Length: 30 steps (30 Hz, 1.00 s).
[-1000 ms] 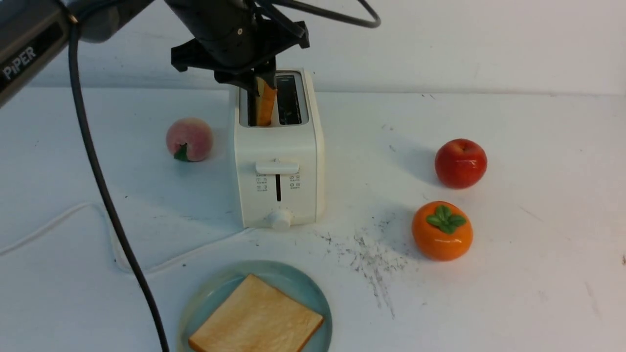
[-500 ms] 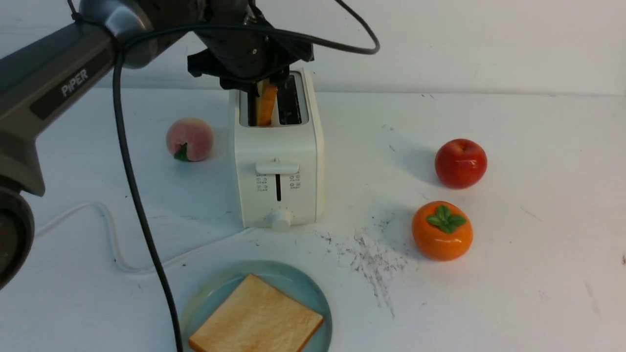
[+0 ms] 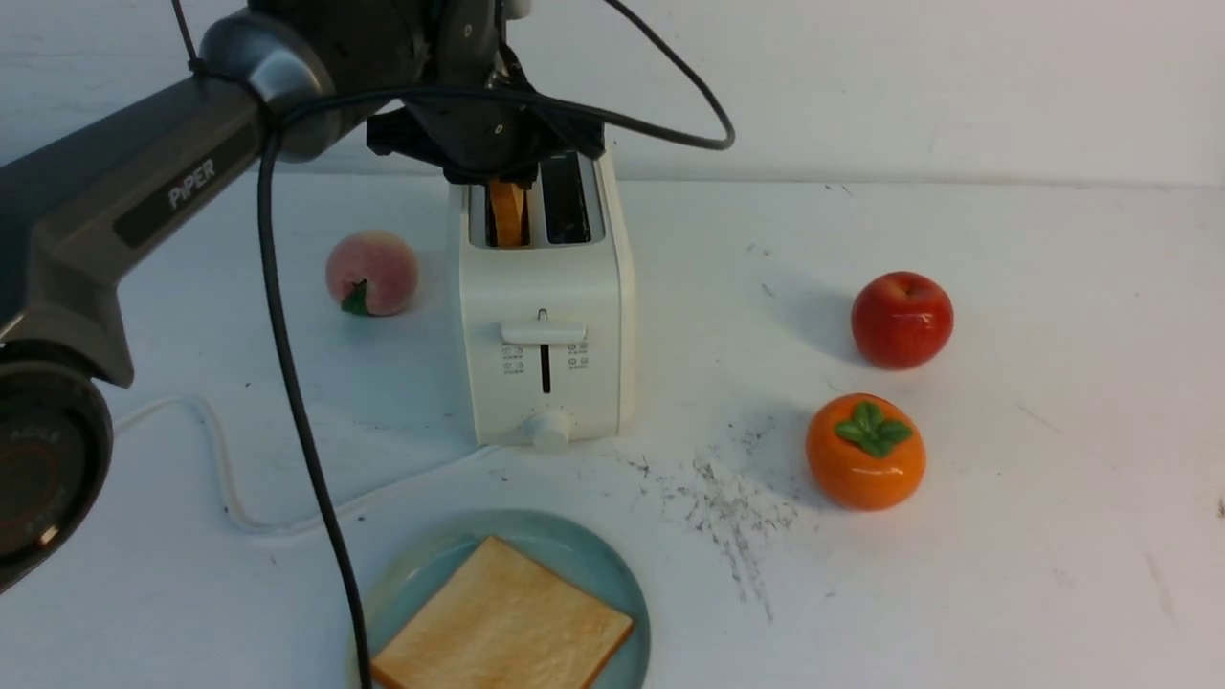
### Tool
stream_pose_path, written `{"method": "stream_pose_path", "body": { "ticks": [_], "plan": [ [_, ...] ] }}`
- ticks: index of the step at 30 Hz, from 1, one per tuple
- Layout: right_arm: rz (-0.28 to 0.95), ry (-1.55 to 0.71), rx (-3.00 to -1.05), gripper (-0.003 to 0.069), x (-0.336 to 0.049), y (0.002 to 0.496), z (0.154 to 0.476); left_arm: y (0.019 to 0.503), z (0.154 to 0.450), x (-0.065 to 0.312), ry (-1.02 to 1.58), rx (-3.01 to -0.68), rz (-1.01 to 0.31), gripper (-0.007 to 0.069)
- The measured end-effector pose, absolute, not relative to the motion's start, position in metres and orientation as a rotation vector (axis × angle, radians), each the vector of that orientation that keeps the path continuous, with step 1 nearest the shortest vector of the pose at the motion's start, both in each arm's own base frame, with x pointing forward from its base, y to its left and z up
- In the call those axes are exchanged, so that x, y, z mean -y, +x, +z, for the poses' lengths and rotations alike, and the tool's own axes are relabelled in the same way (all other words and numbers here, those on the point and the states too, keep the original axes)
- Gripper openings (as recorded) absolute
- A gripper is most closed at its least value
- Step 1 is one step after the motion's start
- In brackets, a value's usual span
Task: Take toasted bread from bread machine on white table place on plate.
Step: 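Reach for a toast slice standing in the toaster with the left gripper, then place the slice of bread on the plate with the left gripper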
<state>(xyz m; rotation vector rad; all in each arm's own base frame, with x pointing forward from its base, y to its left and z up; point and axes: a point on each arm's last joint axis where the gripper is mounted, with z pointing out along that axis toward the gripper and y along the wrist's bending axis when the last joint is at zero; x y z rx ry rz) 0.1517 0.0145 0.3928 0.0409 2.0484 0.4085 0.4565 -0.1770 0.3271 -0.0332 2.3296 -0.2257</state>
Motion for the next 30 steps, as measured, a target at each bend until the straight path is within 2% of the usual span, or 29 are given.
{"method": "stream_pose_path", "body": {
  "ticks": [2, 5, 6, 9, 11, 13, 16, 19, 22, 26, 27, 28, 30],
  "plan": [
    [0.408, 0.041, -2.048, 0.0013, -0.015, 0.152, 0.393, 0.452, 0.343, 0.175, -0.037, -2.305, -0.235, 0.0104],
    [0.411, 0.042, -2.048, 0.0013, -0.015, 0.152, 0.393, 0.434, 0.39, 0.168, -0.054, -2.227, -0.282, 0.0104],
    [0.423, 0.045, -2.045, 0.0013, -0.015, 0.152, 0.393, 0.416, 0.426, 0.162, -0.068, -2.173, -0.325, 0.0104],
    [0.466, 0.058, -2.033, 0.0013, -0.017, 0.152, 0.395, 0.375, 0.479, 0.146, -0.073, -2.121, -0.364, 0.0104],
    [0.48, 0.062, -2.029, 0.0013, -0.018, 0.152, 0.395, 0.358, 0.494, 0.139, -0.067, -2.119, -0.365, 0.0104],
    [0.506, 0.07, -2.022, 0.0015, -0.019, 0.152, 0.396, 0.32, 0.518, 0.125, -0.051, -2.154, -0.368, 0.0104],
    [0.511, 0.07, -2.023, 0.0015, -0.02, 0.152, 0.396, 0.291, 0.529, 0.119, -0.017, -2.17, -0.432, 0.0104],
    [0.511, 0.067, -2.029, 0.002, -0.02, 0.151, 0.395, 0.271, 0.516, 0.121, 0.064, -2.249, -0.518, 0.0104],
    [0.517, 0.059, -2.047, 0.0023, -0.02, 0.151, 0.394, 0.254, 0.483, 0.124, 0.132, -2.386, -0.575, 0.0104],
    [0.52, 0.056, -2.053, 0.0025, -0.021, 0.15, 0.394, 0.231, 0.409, 0.121, 0.161, -2.634, -0.596, 0.0104],
    [0.52, 0.056, -2.053, 0.0025, -0.021, 0.15, 0.394, 0.228, 0.406, 0.121, 0.159, -2.638, -0.606, 0.0104],
    [0.52, 0.055, -2.054, 0.0026, -0.021, 0.15, 0.393, 0.223, 0.371, 0.121, 0.118, -2.693, -0.639, 0.0104],
    [0.52, 0.055, -2.055, 0.0028, -0.021, 0.15, 0.393, 0.22, 0.34, 0.122, 0.064, -2.723, -0.665, 0.0104]
  ]
}}
